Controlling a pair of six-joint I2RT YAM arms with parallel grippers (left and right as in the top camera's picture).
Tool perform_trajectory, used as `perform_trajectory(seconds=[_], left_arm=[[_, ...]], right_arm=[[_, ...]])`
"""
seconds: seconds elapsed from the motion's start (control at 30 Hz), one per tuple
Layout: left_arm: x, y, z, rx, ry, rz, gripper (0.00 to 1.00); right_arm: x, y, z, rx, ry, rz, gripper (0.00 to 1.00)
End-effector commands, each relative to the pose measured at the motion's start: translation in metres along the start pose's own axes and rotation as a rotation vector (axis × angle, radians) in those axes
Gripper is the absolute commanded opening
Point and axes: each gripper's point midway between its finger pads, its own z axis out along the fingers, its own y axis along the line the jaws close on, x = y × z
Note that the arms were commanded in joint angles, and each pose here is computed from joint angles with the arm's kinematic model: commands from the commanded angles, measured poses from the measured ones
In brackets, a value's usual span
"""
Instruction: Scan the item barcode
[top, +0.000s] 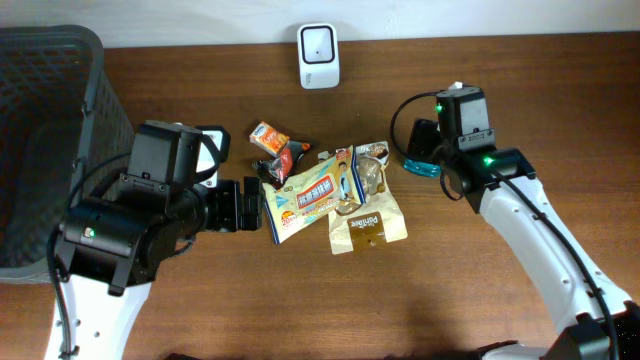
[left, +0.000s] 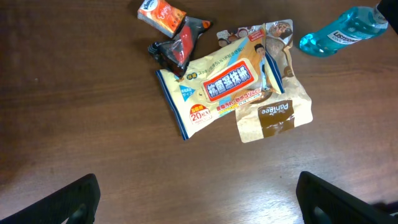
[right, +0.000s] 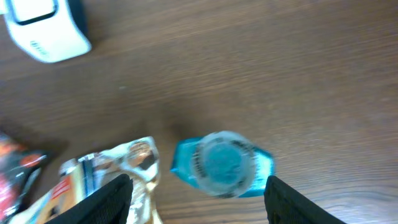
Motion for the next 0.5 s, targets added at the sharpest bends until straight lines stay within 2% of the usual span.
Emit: perform_trajectory(seconds=[0.0, 0.23, 0.47], left_arm=[[-0.001, 0.001, -0.002, -0.007, -0.008, 0.011, 0.99], [-0.001, 0.001, -0.002, -0.007, -0.008, 0.011, 0.99], [-0.001, 0.001, -0.002, -0.007, -0.008, 0.011, 0.99]], right_arm=[[-0.007, -0.012, 0.01, 0.097, -0.023, 0.002, 0.69], [0.007, -0.012, 0.036, 0.117, 0.025, -0.011, 0.68], [-0.016, -0.01, 0.024, 0.126, -0.025, -0.005, 0.65]])
